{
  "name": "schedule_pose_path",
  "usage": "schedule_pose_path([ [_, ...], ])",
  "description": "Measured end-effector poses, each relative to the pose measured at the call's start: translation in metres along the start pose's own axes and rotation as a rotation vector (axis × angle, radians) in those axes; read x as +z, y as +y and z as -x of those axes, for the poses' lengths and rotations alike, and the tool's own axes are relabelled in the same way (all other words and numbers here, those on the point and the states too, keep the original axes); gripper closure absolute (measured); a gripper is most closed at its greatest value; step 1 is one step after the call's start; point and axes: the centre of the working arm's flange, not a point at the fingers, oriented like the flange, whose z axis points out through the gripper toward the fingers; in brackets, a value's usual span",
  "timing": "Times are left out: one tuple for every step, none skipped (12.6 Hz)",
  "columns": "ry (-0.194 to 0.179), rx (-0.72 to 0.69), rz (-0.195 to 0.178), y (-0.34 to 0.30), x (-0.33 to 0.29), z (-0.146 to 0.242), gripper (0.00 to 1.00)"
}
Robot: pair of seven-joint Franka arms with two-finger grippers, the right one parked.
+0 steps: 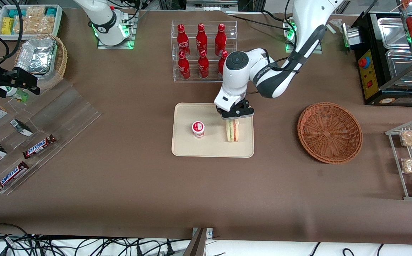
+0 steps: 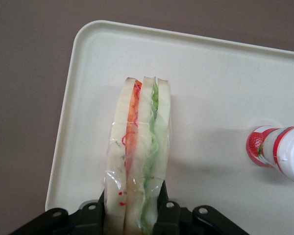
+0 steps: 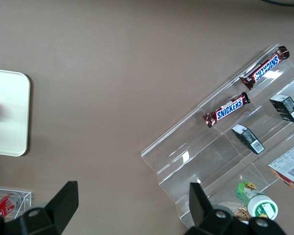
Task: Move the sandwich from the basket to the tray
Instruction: 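Lower the sandwich onto the tray with the left gripper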
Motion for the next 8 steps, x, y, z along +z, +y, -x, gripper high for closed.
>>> schedule_pose_path([
  [0.002, 0.0, -0.002, 0.0, 0.001, 0.001, 0.63],
  [0.012, -0.002, -0.007, -0.001, 0.002, 0.001, 0.63],
  [0.031, -0.009, -0.013, -0.001, 0.005, 0.002, 0.63],
  [0.047, -0.018, -0.012, 0.0, 0.008, 0.002, 0.63],
  [0.053, -0.023, -0.01, 0.001, 0.011, 0.003, 0.63],
  [0.05, -0.025, -0.008, 0.001, 0.014, 0.003, 0.63],
  [0.047, -0.027, -0.008, 0.001, 0.016, 0.004, 0.63],
  [0.046, -0.028, -0.008, 0.001, 0.017, 0.004, 0.63],
])
